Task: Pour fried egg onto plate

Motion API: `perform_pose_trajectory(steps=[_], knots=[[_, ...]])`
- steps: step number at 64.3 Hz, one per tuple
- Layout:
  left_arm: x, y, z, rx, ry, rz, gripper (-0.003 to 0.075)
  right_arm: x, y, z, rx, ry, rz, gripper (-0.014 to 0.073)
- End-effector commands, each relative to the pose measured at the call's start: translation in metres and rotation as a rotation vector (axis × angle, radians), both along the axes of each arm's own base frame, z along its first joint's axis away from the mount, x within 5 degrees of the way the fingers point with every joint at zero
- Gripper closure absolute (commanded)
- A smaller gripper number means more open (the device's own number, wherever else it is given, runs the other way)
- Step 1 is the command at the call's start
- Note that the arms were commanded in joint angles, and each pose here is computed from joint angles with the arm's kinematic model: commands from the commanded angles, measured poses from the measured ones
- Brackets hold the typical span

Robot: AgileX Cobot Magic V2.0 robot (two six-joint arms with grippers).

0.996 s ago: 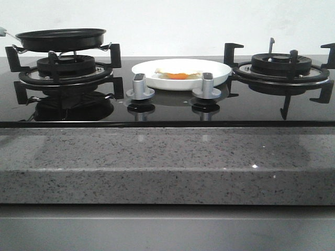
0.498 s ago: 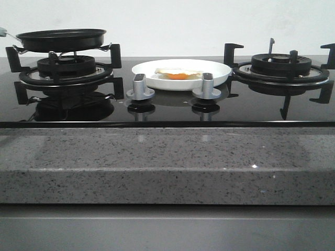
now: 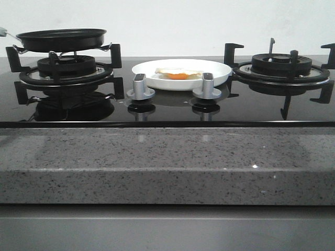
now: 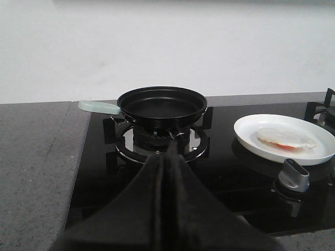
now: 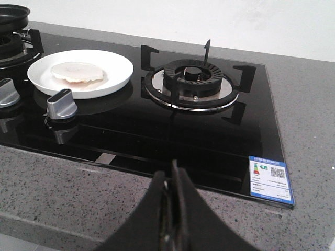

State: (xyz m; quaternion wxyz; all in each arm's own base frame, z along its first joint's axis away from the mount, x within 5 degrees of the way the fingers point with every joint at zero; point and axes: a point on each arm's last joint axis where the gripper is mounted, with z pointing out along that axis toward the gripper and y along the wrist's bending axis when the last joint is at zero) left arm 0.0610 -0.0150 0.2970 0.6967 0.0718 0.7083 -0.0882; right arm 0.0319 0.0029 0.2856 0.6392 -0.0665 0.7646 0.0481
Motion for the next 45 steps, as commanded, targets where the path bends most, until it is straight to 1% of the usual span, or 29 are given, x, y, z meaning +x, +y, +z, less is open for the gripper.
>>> perform_pose_trajectory(steps=[1,32,37,45], knots=[[-0.001,0.0,0.016,-0.039,-0.093,-0.001,0.074,0.0,0.0,0.016,0.006,-0.102,-0.001,0.0655],[0.0,0.0,0.015,-0.03,-0.095,0.001,0.0739,0.0,0.0,0.016,0.006,-0.102,-0.001,0.0655],[-0.001,0.001,0.012,-0.004,-0.099,0.013,0.0739,0.0,0.0,0.016,0.006,-0.102,-0.001,0.0655],[-0.005,0.006,-0.005,0.002,-0.097,0.078,0.0739,0.0,0.0,0.016,0.006,-0.102,-0.001,0.0655]])
